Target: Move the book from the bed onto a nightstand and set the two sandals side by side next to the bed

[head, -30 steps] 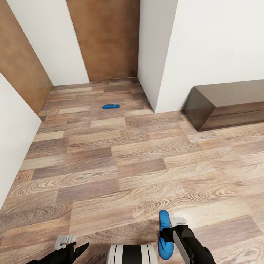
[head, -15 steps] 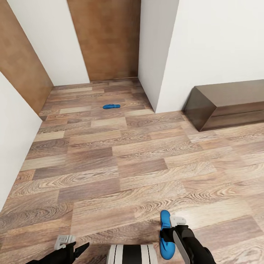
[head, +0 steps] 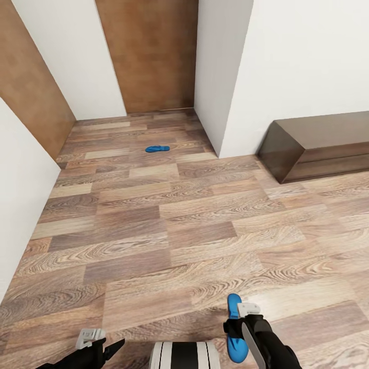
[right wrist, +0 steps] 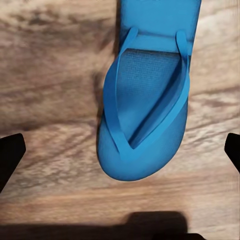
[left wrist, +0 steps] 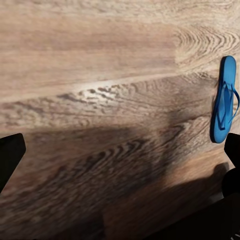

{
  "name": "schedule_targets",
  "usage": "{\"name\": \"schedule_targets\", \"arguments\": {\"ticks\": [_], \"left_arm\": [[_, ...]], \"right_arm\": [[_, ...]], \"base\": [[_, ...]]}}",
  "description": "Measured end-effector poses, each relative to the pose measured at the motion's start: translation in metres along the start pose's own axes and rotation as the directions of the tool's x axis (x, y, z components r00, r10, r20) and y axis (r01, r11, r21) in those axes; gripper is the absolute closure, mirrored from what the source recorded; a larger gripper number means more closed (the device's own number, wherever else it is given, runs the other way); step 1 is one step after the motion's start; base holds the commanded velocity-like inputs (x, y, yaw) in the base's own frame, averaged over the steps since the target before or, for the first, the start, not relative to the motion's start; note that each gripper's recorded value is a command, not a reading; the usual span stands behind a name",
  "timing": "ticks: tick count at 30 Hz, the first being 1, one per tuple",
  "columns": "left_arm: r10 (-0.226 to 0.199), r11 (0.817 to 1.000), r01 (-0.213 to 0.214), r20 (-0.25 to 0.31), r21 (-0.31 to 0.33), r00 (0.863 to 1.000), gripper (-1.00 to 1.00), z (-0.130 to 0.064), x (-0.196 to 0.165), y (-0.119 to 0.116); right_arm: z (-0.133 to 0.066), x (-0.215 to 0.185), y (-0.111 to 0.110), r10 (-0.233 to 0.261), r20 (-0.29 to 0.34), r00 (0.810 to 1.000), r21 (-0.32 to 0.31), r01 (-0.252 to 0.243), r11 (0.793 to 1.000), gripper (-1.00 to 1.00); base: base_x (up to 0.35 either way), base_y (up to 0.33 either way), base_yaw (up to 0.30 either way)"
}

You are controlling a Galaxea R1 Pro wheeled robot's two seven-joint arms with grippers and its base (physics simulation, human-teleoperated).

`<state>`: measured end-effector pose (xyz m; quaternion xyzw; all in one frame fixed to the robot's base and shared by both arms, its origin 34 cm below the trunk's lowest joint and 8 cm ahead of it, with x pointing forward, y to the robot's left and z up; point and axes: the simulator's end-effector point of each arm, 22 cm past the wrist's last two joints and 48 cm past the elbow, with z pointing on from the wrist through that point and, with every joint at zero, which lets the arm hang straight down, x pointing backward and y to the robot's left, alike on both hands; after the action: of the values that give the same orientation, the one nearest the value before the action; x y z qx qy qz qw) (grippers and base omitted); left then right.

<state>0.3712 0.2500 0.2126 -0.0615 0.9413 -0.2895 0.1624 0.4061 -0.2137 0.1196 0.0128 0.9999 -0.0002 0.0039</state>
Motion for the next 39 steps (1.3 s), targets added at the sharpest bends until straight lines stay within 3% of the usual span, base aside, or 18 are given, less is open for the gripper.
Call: {"name": "schedule_targets", "arguments": {"ticks": [27, 34, 39], "left_arm": [[-0.001, 1.000, 0.001, 0.002, -0.005, 1.000, -1.00, 0.000, 0.000, 0.001], [-0.001, 1.000, 0.001, 0.001, -0.005, 1.000, -1.00, 0.000, 0.000, 0.001], [-0.001, 1.000, 0.001, 0.001, -0.005, 1.000, -1.00, 0.000, 0.000, 0.001]], "right_arm": [[0.000, -0.001, -0.002, 0.001, 0.003, 1.000, 0.007, -0.001, 1.000, -1.00], [-0.002, -0.004, -0.021, 0.000, 0.010, 1.000, 0.089, -0.001, 0.996, -1.00], [-0.003, -0.004, -0.025, 0.002, 0.010, 1.000, 0.109, -0.003, 0.994, -1.00]], "base": [[0.000, 0.000, 0.000], [0.000, 0.000, 0.000], [0.000, 0.000, 0.000]]}}
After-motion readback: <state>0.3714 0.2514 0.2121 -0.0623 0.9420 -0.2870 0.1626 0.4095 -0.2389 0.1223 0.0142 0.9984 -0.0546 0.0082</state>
